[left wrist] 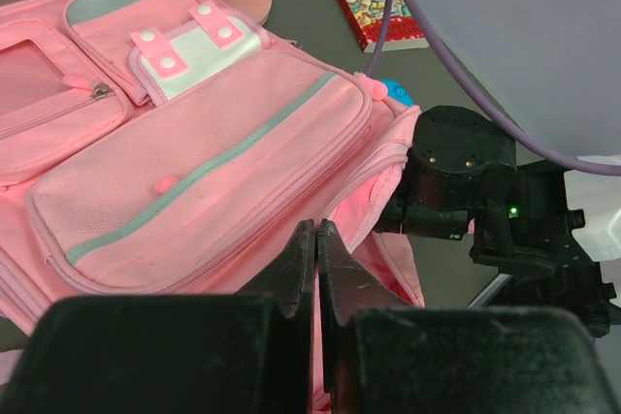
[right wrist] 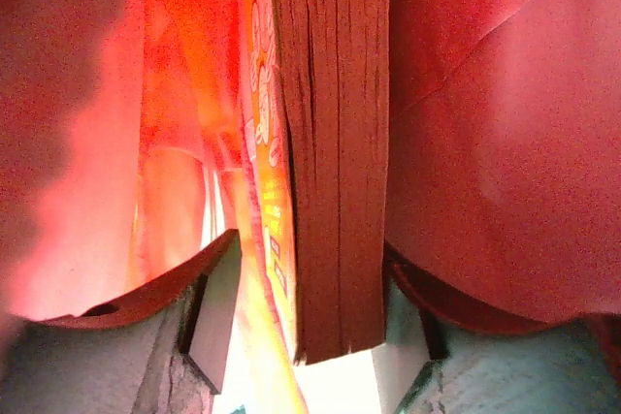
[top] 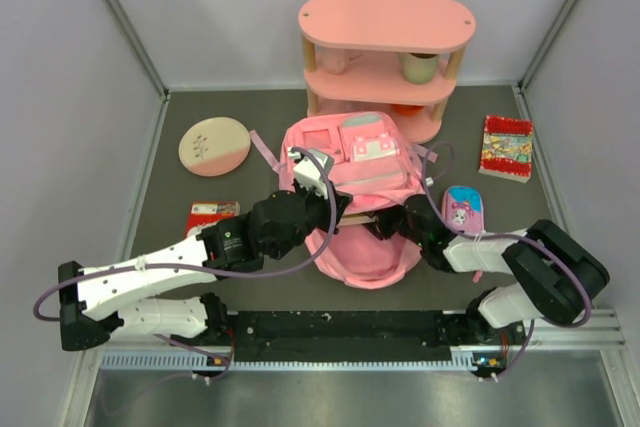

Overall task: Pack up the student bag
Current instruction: Place the book in the student bag.

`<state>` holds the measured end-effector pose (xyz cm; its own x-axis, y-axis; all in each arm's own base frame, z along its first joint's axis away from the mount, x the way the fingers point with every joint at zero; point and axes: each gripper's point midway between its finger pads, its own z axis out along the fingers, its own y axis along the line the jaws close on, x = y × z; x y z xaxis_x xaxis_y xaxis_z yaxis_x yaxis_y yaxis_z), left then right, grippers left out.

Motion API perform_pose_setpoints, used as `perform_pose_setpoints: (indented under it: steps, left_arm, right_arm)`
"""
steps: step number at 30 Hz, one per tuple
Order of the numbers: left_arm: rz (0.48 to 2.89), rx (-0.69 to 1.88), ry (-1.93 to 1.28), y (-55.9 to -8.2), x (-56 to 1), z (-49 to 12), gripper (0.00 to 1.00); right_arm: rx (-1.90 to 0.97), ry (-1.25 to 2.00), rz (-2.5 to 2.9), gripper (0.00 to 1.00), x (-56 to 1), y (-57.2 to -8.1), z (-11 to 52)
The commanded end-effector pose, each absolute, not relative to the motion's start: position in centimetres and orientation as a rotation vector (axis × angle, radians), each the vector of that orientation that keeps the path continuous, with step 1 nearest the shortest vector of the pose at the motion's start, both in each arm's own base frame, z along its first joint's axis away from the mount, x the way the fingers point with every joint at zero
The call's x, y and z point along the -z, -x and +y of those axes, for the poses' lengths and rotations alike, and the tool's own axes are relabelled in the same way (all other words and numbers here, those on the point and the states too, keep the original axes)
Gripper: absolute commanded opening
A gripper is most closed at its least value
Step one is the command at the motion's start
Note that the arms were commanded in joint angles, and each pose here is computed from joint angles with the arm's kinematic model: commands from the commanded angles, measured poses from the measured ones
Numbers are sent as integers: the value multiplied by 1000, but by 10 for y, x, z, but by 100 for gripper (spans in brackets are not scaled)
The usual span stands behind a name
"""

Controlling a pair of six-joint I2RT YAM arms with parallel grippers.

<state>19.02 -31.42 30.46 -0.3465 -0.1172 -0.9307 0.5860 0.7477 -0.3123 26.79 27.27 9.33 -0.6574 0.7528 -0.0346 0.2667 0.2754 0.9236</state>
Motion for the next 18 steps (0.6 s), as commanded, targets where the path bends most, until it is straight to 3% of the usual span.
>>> perform_pose_setpoints:
  steps: [1, 10, 15, 18]
  left_arm:
    - [1673, 849, -260, -194, -346, -311, 0]
    - [1682, 870, -279, -193, -343, -323, 0]
    - [1680, 873, -278, -192, -345, -322, 0]
    - [1683, 866, -274, -193, -344, -319, 0]
  right_arm:
    - [-1404, -937, 2101, 53, -96, -260, 273]
    - [-1427, -974, 2081, 55, -107, -248, 279]
    - [-1426, -1015, 2031, 40, -97, -265, 285]
    - [-1443, -1009, 1991, 17, -99, -274, 290]
